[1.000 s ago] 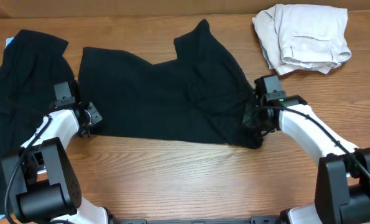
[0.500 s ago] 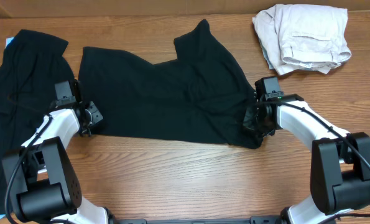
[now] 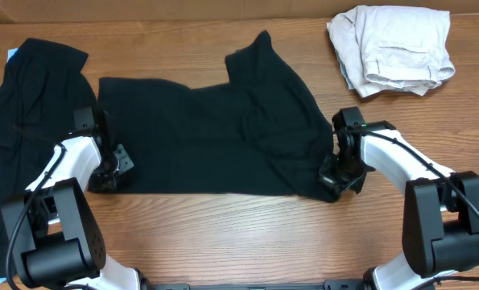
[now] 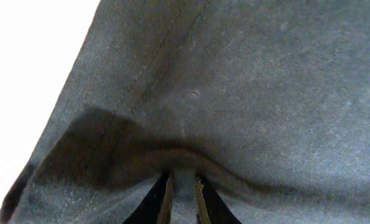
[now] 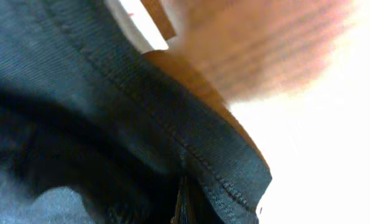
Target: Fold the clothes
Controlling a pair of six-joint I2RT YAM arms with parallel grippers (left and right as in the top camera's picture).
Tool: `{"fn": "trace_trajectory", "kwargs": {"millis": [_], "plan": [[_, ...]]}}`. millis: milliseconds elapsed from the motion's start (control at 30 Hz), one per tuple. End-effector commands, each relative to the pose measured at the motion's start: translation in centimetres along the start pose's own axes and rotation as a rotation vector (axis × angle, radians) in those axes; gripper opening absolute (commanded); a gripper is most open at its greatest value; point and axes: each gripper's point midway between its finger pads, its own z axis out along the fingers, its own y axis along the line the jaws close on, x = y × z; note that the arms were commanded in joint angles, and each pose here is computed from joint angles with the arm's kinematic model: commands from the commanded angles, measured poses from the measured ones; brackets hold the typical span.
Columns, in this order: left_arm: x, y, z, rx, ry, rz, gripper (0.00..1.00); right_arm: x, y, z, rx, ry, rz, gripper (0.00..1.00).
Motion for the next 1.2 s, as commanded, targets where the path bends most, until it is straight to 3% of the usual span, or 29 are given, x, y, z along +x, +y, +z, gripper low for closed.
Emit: {"fn": "trace_trajectory", "kwargs": {"millis": [0,200,367,433,533,633,833,867,900,1167], "plan": [[5.4,2.1,2.6,-0.087,0.197,0.011,0.15,1.1,-0.9,0.8,0.032,0.056,0.054,0.04],[7.9,1.5,2.0,-0.036,0.312,0.045,0.17,1.7,-0.5,-0.4,-0.007,0.06,0.051,0.04],[8.3,0.7,0.7,0.02,0.368,0.098,0.35,1.2,0.4,-5.0,-0.091,-0.06,0.031,0.07],[7.6,0.5,-0.3,0.023,0.368,0.104,0.52,0.9,0.8,-7.7,-0.13,-0.116,0.01,0.19],[5.9,-0.4,-2.0,0.056,0.349,0.11,0.62,0.5,1.6,-12.5,-0.179,-0.209,-0.079,0.48],[3.0,-1.1,-4.2,0.077,0.276,0.109,0.69,0.0,2.4,-17.0,-0.196,-0.289,-0.165,0.7],[-2.7,-2.5,-7.8,0.119,0.091,0.108,0.88,-1.9,4.3,-22.9,-0.249,-0.464,-0.278,0.81],[-3.8,-2.9,-8.2,0.131,0.052,0.11,0.98,-2.4,4.8,-23.7,-0.265,-0.498,-0.291,0.81],[-5.1,-3.2,-8.8,0.144,0.003,0.11,1.0,-2.9,5.2,-24.2,-0.277,-0.527,-0.306,0.81],[-14.6,-6.4,-12.5,0.249,-0.381,0.16,0.95,-7.1,8.8,-25.0,-0.351,-0.654,-0.396,0.82]]}}
